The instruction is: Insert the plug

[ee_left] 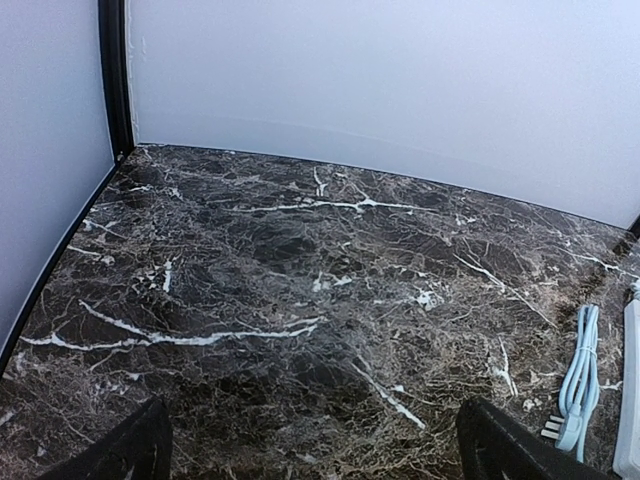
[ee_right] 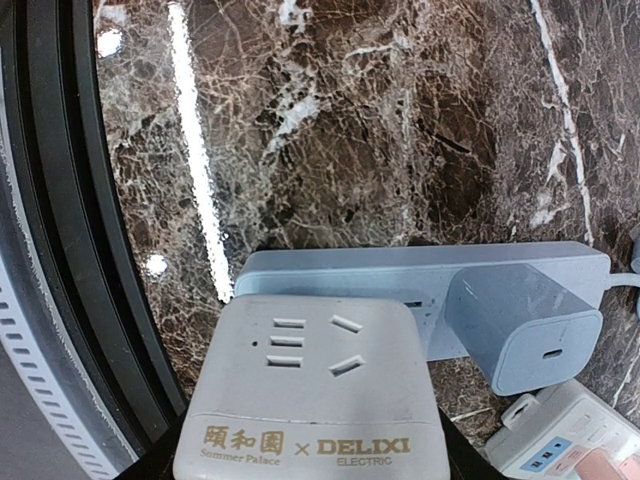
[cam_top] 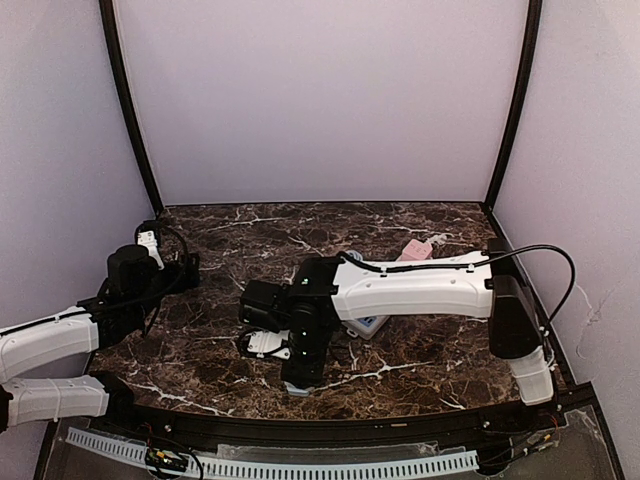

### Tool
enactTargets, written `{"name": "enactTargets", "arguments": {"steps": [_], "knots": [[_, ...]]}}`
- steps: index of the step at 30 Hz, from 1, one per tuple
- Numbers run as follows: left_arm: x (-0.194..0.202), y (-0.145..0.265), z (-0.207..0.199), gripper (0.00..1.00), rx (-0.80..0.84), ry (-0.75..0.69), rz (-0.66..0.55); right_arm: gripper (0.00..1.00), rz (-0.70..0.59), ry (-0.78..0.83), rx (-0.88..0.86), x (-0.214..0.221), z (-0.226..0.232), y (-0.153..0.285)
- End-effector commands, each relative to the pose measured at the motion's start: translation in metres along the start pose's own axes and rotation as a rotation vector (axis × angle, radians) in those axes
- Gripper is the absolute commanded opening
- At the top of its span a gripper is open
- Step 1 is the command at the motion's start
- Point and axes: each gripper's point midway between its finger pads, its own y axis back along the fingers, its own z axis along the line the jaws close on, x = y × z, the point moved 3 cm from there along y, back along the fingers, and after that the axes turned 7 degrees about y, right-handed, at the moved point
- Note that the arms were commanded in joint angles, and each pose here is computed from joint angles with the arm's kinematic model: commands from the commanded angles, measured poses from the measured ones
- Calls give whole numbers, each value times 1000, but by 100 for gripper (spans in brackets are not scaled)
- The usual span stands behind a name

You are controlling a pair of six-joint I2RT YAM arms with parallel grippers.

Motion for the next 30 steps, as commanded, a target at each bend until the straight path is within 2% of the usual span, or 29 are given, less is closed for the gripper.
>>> {"name": "enactTargets", "arguments": {"steps": [1,30], "knots": [[2,1,2,99,6,-2,0,0,102,-23,-9,13,-5,-30],[3,1,2,99,9,-2,0,1,256,-75,-102,27,-11,-117]]}}
